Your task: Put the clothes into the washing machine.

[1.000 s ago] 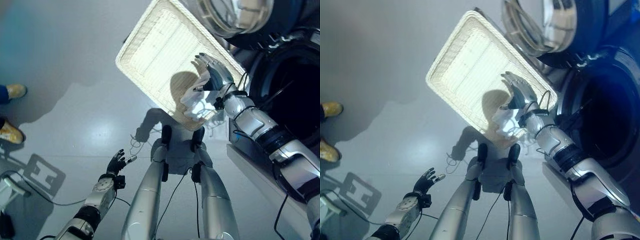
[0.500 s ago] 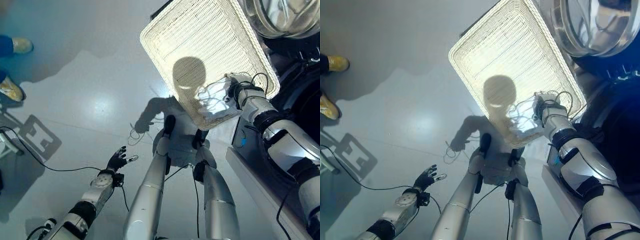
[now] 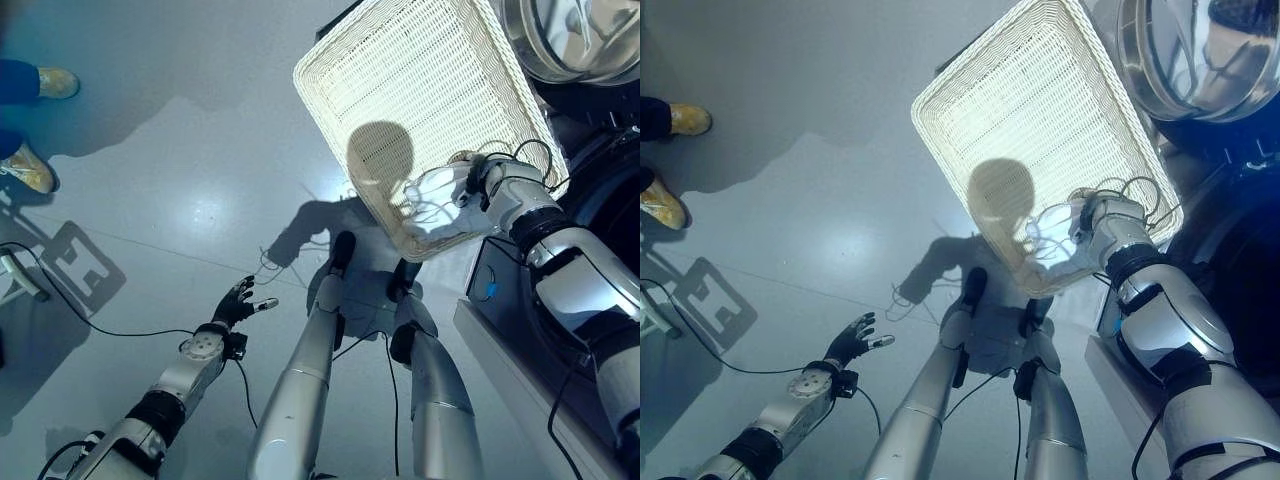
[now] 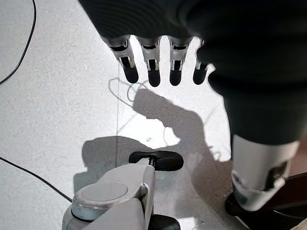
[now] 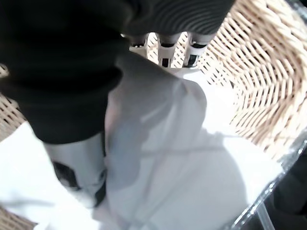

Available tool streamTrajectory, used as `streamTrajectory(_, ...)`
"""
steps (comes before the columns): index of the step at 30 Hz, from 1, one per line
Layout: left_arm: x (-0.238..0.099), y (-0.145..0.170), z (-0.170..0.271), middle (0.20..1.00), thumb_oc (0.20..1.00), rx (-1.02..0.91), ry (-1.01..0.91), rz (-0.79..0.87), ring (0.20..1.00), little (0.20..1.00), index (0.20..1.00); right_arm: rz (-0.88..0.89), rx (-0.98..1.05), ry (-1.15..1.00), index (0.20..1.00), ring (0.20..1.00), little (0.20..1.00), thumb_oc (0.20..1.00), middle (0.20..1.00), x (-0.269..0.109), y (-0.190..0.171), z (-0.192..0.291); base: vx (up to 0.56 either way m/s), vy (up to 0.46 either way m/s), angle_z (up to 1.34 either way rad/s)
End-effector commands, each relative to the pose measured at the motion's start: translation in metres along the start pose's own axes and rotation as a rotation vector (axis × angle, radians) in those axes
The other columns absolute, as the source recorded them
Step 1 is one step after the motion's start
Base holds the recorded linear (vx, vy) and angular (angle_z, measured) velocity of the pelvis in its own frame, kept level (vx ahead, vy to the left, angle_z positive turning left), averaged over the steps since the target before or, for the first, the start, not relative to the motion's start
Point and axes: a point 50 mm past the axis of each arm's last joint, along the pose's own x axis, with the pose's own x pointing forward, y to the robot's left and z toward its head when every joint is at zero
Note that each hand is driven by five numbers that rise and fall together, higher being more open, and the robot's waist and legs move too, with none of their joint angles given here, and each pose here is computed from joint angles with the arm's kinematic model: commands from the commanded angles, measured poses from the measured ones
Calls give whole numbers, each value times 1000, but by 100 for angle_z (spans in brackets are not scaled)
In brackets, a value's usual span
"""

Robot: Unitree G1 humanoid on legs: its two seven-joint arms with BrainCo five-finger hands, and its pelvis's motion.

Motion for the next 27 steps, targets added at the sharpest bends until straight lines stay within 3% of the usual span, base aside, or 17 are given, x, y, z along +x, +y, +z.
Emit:
streamTrajectory(1,-3,-7,-10,1000,1000,36,36,-2,1000,1000,1000,243,-94,169,200,200,200,200,200,8,45,-55,-3,-29,3)
streamTrajectory(5,-2,-7,-9,1000,1000,39,38,0,1000,1000,1000,305,-92,130,200,200,200,200,200,8,52,-51,0,0,0)
streamTrajectory(10,-2,-5,-9,1000,1000,35,41,12,1000,1000,1000,247,-74,90,200,200,200,200,200,8,50,-47,0,0,0)
streamTrajectory(20,-8,11,-15,1000,1000,38,43,57,1000,1000,1000,208,-111,21,200,200,200,200,200,1,23,-29,-22,-48,-6)
streamTrajectory(25,-13,18,-24,1000,1000,41,70,67,1000,1000,1000,317,110,-66,200,200,200,200,200,-4,31,-20,-6,-36,-15)
streamTrajectory(26,-13,22,-25,1000,1000,42,75,70,1000,1000,1000,365,353,-136,200,200,200,200,200,-5,36,-14,-23,-29,-13)
streamTrajectory(27,-13,22,-25,1000,1000,41,76,70,1000,1000,1000,367,383,-146,200,200,200,200,200,-6,36,-14,-27,-28,-16)
